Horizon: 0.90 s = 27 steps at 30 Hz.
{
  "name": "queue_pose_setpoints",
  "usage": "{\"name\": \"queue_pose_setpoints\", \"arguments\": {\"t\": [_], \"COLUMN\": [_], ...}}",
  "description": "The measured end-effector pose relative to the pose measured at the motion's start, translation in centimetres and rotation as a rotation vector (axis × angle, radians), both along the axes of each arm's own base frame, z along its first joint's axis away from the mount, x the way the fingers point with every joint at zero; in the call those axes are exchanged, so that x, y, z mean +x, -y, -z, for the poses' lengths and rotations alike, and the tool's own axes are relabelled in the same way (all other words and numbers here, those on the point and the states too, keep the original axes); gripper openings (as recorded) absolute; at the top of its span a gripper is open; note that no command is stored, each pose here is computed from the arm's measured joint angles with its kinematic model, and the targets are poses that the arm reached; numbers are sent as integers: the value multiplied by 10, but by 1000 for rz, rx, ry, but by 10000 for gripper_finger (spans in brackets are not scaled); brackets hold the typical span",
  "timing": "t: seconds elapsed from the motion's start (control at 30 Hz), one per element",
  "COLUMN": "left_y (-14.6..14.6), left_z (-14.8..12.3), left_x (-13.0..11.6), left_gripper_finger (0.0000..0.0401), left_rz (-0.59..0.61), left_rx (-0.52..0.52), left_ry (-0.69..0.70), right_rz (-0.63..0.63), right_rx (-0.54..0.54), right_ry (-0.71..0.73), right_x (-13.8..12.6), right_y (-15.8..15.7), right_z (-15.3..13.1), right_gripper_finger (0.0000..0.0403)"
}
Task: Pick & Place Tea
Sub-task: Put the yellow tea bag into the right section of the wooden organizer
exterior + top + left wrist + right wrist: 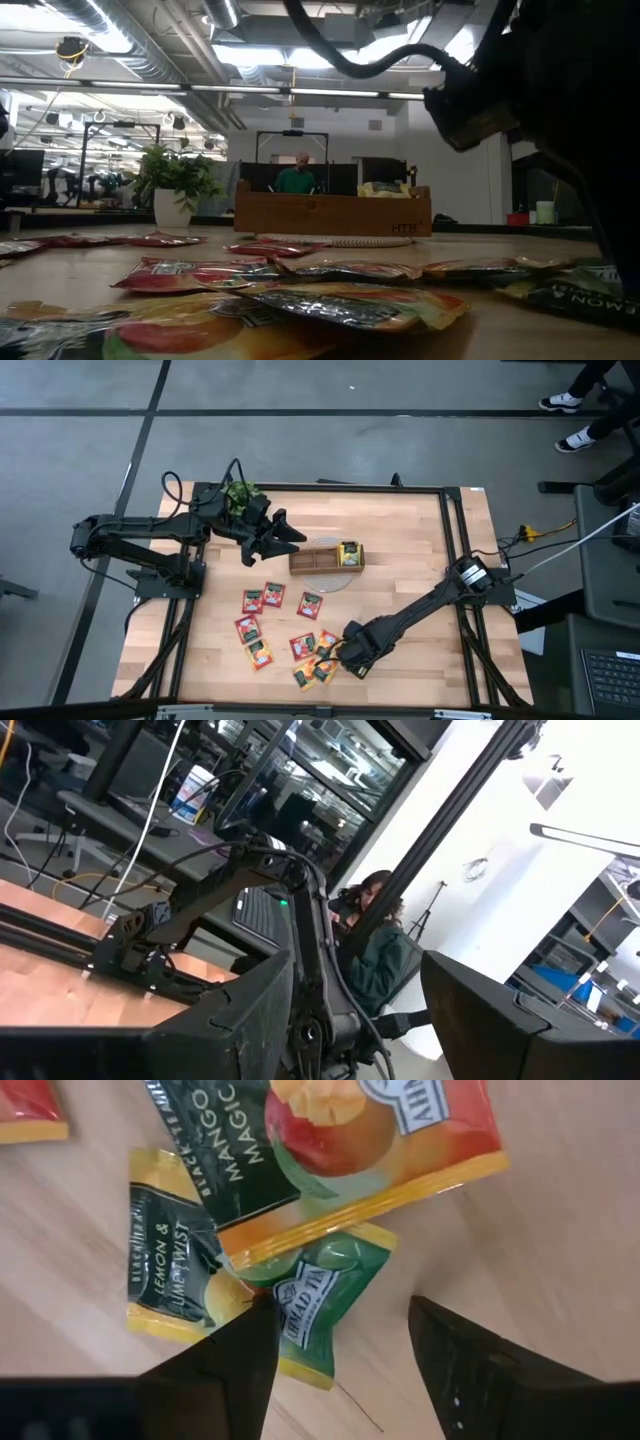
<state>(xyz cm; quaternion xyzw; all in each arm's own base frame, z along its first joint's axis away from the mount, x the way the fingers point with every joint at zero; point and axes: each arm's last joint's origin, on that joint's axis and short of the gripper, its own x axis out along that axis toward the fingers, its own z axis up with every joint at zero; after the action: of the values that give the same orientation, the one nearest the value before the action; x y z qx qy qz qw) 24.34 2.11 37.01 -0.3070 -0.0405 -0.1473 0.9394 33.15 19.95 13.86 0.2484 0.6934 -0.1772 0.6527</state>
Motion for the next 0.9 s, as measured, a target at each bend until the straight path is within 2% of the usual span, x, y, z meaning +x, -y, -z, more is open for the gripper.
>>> {"name": "queue_pose_setpoints", "arguments": {"t": [0.1, 0.2, 0.47, 0.67, 0.8, 0.9], "left_y": [0, 0, 0, 0, 0, 0], "left_z": [0, 0, 0, 0, 0, 0], "left_x": [0, 0, 0, 0, 0, 0], "left_gripper_finger": [216, 216, 216, 216, 216, 216], "left_rz": [0, 0, 0, 0, 0, 0], "left_rx": [0, 0, 0, 0, 0, 0], "left_ry": [0, 0, -1, 0, 0, 0], "right_rz": [-5, -5, -10, -9, -38, -67], "right_rx": [4, 5, 18, 17, 10, -22], "right_ry": [-19, -26, -14, -12, -7, -21], "right_x": [1, 2, 4, 4, 4, 4], "right_y": [-1, -1, -3, -3, -5, -6], "right_z": [7, 10, 10, 10, -1, -11], "right_gripper_finger": [205, 173, 19, 32, 12, 12]}}
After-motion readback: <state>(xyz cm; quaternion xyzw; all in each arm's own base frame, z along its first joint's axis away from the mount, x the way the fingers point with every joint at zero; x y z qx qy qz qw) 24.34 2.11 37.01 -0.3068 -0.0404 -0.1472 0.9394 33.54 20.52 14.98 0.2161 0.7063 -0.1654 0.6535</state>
